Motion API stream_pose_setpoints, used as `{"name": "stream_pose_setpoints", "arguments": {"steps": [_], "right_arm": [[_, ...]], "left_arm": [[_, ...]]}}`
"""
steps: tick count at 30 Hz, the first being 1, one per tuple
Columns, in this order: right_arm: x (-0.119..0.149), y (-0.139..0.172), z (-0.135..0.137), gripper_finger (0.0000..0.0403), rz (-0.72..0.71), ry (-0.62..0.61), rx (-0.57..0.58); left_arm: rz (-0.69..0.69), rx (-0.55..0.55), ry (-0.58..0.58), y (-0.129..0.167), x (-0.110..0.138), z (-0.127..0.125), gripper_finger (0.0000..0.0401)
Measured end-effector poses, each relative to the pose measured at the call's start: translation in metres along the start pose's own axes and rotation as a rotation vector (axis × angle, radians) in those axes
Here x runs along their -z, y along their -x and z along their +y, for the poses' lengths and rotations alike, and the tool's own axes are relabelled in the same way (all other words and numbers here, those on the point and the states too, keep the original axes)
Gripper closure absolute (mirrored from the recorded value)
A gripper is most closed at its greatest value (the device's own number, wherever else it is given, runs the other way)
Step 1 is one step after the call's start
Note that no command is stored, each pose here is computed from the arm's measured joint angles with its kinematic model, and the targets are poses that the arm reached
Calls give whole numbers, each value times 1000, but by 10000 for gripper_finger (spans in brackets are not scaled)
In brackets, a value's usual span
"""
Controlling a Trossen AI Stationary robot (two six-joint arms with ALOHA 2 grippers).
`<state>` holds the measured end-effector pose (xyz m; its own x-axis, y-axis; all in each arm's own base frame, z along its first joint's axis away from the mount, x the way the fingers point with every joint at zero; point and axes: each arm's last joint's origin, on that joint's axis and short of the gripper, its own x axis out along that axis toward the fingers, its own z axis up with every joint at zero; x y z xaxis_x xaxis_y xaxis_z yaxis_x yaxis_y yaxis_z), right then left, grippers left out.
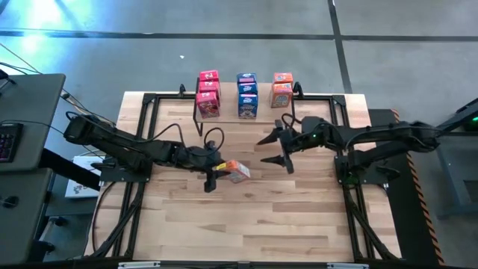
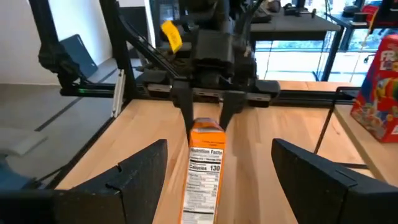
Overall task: Stack cereal on shelf
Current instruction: Put the orange cereal box on the shelf
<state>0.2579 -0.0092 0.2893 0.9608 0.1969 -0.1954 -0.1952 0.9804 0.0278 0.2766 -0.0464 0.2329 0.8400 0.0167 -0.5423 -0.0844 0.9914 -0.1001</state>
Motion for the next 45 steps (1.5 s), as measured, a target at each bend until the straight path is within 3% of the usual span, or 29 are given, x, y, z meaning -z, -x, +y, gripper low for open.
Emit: {"name": "stream_pose_setpoints", "arguments": {"steps": [12, 21, 33, 45], "right_arm": [[-1, -29, 3, 122, -160, 41, 64], [-5, -30, -9, 122, -232, 30, 86], [-33, -31, -16, 122, -68, 4, 63], [-13, -49, -20, 122, 37, -65, 38]], "left_arm": [[-79, 2, -63, 0, -8, -1, 263], [-83, -9, -63, 0, -8, -1, 263], [-89, -20, -55, 0, -9, 3, 263], [-90, -20, -55, 0, -9, 3, 263]]}}
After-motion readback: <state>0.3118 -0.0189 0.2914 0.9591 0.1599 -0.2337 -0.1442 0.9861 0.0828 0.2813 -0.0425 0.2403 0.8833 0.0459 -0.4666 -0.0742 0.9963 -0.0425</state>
